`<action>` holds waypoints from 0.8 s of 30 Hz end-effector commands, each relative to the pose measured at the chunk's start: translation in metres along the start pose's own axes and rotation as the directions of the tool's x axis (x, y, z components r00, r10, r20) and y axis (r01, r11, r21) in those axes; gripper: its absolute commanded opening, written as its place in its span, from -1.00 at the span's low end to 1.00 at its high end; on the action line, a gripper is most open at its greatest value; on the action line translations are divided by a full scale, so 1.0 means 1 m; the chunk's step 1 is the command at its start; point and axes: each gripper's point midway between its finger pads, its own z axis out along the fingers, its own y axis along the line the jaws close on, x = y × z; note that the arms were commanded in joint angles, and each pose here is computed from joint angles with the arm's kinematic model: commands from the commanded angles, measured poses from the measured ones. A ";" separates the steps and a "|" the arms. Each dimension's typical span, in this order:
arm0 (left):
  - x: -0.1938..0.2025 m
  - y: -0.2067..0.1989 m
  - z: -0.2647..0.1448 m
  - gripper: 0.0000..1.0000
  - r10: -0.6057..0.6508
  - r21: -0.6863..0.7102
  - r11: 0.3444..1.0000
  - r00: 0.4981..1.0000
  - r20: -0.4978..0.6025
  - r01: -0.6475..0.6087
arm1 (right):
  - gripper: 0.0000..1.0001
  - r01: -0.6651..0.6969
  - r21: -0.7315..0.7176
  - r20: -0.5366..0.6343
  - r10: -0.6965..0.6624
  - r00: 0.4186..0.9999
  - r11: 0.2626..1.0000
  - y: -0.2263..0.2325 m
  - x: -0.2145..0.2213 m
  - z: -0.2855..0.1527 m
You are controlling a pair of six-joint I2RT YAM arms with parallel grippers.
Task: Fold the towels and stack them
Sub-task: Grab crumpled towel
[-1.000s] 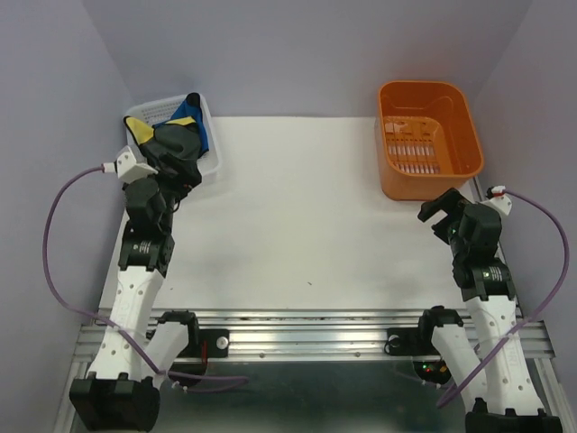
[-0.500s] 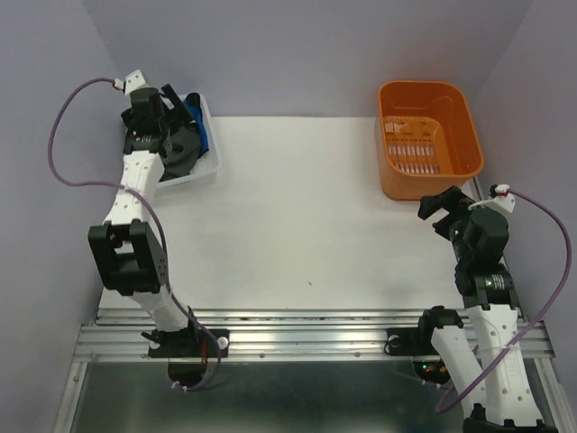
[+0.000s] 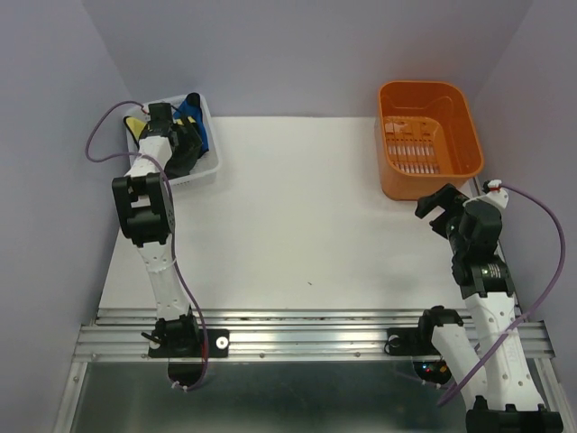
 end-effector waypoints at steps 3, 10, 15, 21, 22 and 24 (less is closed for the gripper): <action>-0.037 -0.014 -0.018 0.78 0.029 0.023 0.999 0.995 0.095 -0.032 | 1.00 -0.001 0.029 0.060 0.000 0.998 1.000 -0.005 -0.012 0.000; -0.033 -0.009 -0.002 0.35 0.029 0.000 1.000 0.997 0.074 -0.029 | 1.00 -0.002 0.047 0.053 0.000 0.999 0.999 -0.009 -0.010 0.001; -0.037 -0.013 -0.001 -0.31 0.022 0.010 1.000 0.997 0.077 -0.023 | 1.00 0.002 0.054 0.034 -0.004 0.999 0.999 -0.009 -0.007 0.004; -0.044 -0.015 -0.004 -1.00 0.036 0.008 0.999 0.994 0.102 -0.037 | 1.00 0.004 0.055 0.038 -0.006 0.999 0.998 -0.009 -0.008 0.004; -0.049 -0.015 -0.012 -1.00 0.032 0.008 0.999 0.993 0.117 -0.033 | 1.00 0.005 0.052 0.040 -0.007 0.999 0.999 -0.009 -0.008 0.003; -0.058 -0.019 -0.026 -1.00 0.030 0.014 0.999 0.990 0.140 -0.032 | 1.00 0.006 0.051 0.041 -0.009 0.999 0.999 -0.008 -0.009 0.003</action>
